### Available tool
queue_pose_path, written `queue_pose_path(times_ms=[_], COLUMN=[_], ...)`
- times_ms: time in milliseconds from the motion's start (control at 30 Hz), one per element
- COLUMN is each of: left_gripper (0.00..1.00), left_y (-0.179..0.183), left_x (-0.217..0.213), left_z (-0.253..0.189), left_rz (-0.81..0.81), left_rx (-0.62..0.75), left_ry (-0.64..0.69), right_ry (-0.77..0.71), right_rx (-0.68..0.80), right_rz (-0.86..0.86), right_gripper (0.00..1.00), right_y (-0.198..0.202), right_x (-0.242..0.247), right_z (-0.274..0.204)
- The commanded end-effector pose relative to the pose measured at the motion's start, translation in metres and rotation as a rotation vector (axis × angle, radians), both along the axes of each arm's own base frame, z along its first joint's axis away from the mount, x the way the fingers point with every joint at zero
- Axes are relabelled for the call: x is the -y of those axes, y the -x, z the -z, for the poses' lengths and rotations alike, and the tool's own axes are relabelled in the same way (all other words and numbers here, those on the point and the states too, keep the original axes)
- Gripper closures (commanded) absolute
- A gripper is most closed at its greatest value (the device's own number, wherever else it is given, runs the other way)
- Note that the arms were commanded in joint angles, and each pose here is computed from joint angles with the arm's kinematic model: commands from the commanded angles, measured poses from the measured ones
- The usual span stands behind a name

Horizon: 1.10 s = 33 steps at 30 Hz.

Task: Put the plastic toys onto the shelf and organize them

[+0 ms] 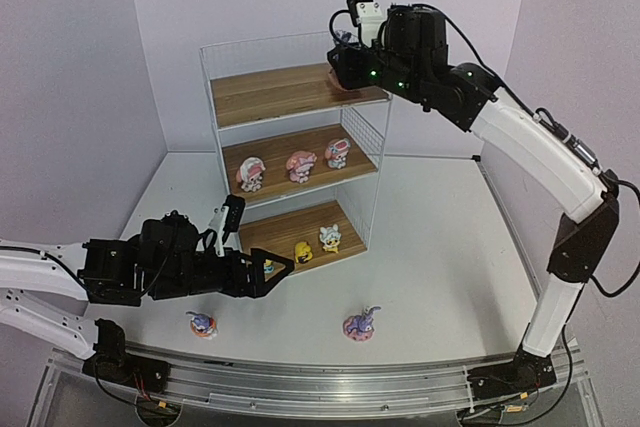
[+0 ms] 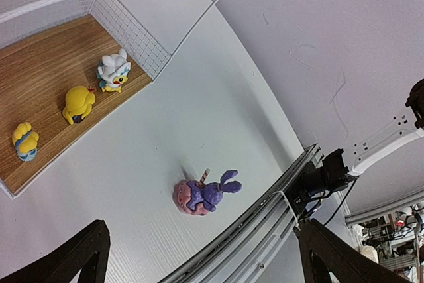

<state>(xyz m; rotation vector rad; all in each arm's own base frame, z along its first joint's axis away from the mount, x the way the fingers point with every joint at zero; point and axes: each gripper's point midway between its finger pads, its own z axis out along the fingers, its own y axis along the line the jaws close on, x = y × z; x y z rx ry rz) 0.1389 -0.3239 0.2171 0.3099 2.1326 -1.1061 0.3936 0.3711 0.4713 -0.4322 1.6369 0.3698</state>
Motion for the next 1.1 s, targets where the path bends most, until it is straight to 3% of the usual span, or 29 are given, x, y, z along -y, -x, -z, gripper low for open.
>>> queue_pose_path(times_ms=[0,267,567,900,1067], left_gripper=[0.00,0.00,0.00,0.00,0.00], left_y=[-0.001,-0.001,0.000,0.000,0.004], left_x=[-0.002,-0.006,-0.005,0.001,0.004], left_z=[-0.006,-0.006,-0.010,-0.012,-0.009], left_rz=[-0.015,-0.021,-0.013,0.006,0.035], left_rx=[0.009,0.007,0.017,0.034,0.032], left_ry=[0.025,0.031,0.039,0.046,0.044], right_ry=[0.023,0.007,-0.043,-0.165,-0.194], right_rx=[-0.031,-0.021,0.023,0.057,0.005], right_rz=[0.003,0.014,-0.007,-0.096,-0.156], right_gripper=[0.54,0.49,0.21,0.08,0.06], right_y=[-0.008,-0.008,0.004,0.047,0.082], right_x=[-0.008,-0.005,0.004,0.030,0.056], right_z=[0.016,0.008,-0.024,-0.074,-0.065])
